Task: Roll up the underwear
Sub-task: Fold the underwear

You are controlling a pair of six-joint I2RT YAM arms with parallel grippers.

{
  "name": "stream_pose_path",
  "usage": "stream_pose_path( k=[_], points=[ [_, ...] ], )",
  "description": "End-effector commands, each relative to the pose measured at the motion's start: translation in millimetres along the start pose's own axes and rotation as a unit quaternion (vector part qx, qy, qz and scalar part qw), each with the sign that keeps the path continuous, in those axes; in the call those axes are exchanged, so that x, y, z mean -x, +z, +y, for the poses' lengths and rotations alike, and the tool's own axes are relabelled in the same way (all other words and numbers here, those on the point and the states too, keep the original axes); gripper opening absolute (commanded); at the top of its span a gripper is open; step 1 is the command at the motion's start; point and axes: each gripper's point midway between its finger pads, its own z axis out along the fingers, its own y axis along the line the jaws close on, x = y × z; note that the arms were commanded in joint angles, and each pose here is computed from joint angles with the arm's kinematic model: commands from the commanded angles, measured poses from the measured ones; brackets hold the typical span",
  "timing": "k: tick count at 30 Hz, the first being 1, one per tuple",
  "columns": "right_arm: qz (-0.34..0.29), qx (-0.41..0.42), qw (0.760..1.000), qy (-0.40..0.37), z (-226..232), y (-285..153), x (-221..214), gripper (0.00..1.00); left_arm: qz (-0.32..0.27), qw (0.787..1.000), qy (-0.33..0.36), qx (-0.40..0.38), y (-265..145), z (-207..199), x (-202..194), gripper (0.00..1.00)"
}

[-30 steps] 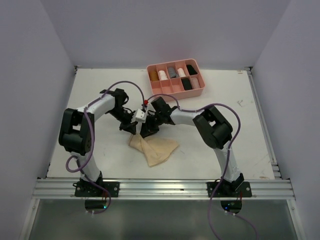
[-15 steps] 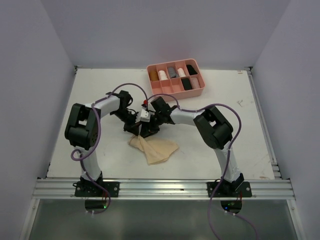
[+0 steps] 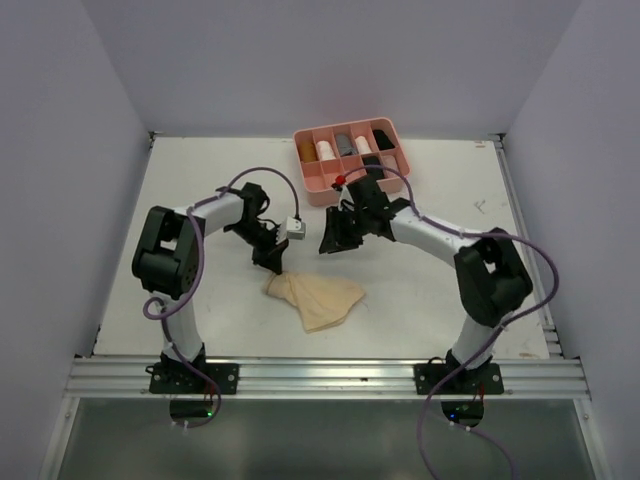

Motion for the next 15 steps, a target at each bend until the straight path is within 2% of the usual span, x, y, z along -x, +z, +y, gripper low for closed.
stream_pose_path(
  k=[1,5,6,8,10,11,15],
  points=[
    [-0.040,0.009,0.997,-0.066,23,-51,-10,0.34,0.080,0.996,-0.047,-0.011,26,2,-46,0.00],
    [-0.056,-0.005,0.987,-0.152,38,-80,-41,0.35,0.086,0.994,-0.072,-0.016,27,0,-48,0.00],
    [-0.043,-0.041,0.975,-0.212,40,-80,-61,0.35,0.090,0.993,-0.079,-0.018,27,-1,-50,0.00],
    [-0.013,-0.065,0.959,-0.275,50,-81,-93,0.37,0.096,0.991,-0.093,-0.021,28,-3,-50,0.00],
    [-0.004,-0.111,0.943,-0.314,43,-77,-103,0.38,0.099,0.990,-0.099,-0.019,28,-3,-51,0.00],
    [0.021,-0.121,0.931,-0.344,47,-69,-124,0.38,0.100,0.989,-0.107,-0.017,29,-3,-52,0.00],
    [0.034,-0.177,0.886,-0.427,54,-47,-148,0.41,0.108,0.987,-0.120,-0.020,33,-6,-52,0.00]
  ],
)
